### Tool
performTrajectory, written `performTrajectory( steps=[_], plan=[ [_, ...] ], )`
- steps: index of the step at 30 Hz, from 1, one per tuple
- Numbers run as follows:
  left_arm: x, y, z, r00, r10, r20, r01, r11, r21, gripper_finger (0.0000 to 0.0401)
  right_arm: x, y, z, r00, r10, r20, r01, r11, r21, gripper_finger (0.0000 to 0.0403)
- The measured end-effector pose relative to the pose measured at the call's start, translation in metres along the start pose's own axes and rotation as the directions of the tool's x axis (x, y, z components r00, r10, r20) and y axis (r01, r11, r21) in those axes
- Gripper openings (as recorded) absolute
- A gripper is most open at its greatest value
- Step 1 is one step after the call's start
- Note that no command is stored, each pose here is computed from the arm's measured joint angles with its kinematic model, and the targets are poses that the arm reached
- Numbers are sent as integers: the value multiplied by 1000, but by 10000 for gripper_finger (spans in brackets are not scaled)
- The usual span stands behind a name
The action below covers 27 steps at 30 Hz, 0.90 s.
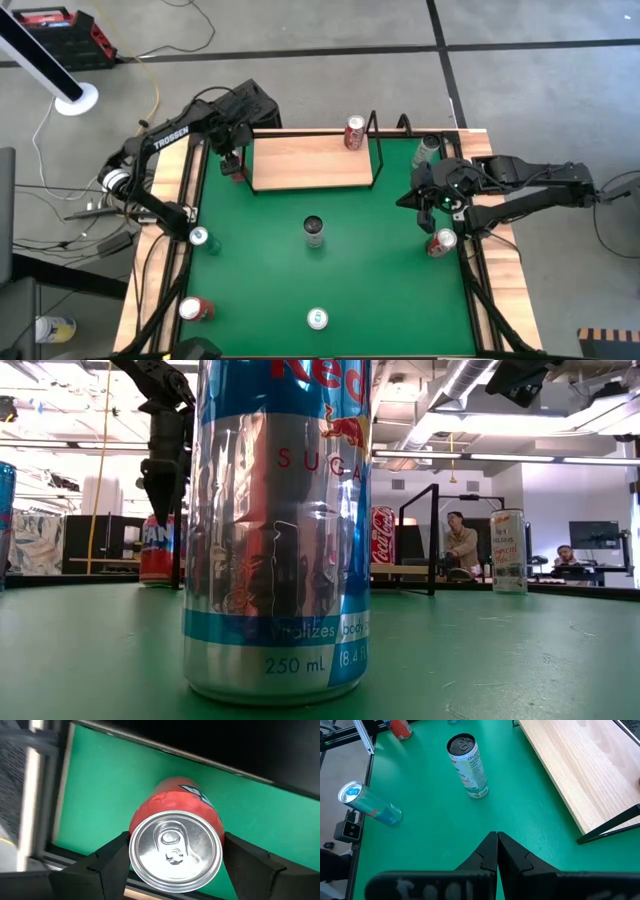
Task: Place canned beverage on shelf
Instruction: Put the top orange soda can on the shelf
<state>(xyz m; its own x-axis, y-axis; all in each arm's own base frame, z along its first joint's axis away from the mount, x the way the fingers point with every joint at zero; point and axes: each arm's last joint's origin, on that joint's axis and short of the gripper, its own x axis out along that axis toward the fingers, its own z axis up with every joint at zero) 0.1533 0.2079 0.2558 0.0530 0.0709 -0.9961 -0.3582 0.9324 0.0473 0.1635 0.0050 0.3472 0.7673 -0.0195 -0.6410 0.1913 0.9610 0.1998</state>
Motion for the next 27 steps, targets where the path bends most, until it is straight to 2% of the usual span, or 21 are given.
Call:
performTrajectory(
  steps=[10, 27],
  plan=[
    [-26, -15, -18, 999, 27, 22, -25, 998, -59, 254, 0, 0, 0, 1000, 1, 2, -1, 1000, -29, 30],
    [-67, -53, -38, 978, 97, 185, -81, 992, -95, 254, 0, 0, 0, 1000, 2, 4, -1, 999, -36, 30]
  ],
)
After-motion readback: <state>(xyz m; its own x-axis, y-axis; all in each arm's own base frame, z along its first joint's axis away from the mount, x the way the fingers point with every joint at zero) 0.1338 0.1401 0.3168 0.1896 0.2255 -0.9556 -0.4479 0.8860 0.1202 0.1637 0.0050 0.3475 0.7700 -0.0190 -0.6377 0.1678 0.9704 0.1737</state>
